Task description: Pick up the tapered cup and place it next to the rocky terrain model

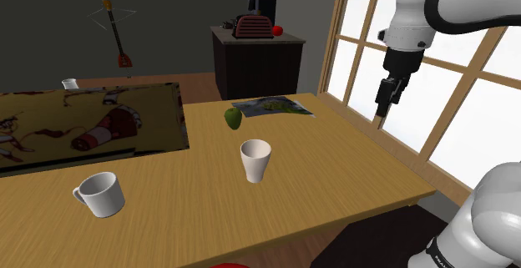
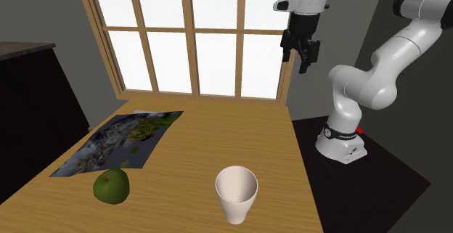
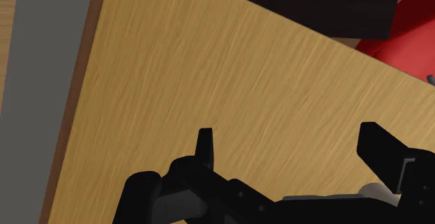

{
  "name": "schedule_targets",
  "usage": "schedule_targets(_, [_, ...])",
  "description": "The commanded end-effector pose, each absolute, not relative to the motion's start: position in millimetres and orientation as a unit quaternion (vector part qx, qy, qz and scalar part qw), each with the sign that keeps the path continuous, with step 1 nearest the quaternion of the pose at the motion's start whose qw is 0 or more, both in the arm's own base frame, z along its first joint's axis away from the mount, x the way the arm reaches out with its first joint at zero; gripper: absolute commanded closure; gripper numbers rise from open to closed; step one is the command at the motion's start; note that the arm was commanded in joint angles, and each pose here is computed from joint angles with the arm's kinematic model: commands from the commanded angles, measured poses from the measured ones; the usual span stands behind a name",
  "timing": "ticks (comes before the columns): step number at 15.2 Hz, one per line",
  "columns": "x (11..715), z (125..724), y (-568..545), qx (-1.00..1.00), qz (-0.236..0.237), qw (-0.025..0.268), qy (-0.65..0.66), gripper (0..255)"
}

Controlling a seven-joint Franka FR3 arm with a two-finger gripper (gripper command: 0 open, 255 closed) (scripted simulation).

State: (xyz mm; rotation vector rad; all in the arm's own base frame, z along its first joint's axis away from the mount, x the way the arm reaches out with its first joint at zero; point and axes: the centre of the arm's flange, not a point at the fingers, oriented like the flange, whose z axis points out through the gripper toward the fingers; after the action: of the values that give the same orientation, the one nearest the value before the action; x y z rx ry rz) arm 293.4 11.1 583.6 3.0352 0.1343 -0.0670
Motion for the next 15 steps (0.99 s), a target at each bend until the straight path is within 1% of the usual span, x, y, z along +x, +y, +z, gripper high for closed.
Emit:
schedule_targets(1, [293.4,583.6,11.1,0.997,-0.022,0.051,0.044,0])
schedule_targets(15, [434.6,491.4,72.7,0.995,-0.032,-0.016,0.094,0])
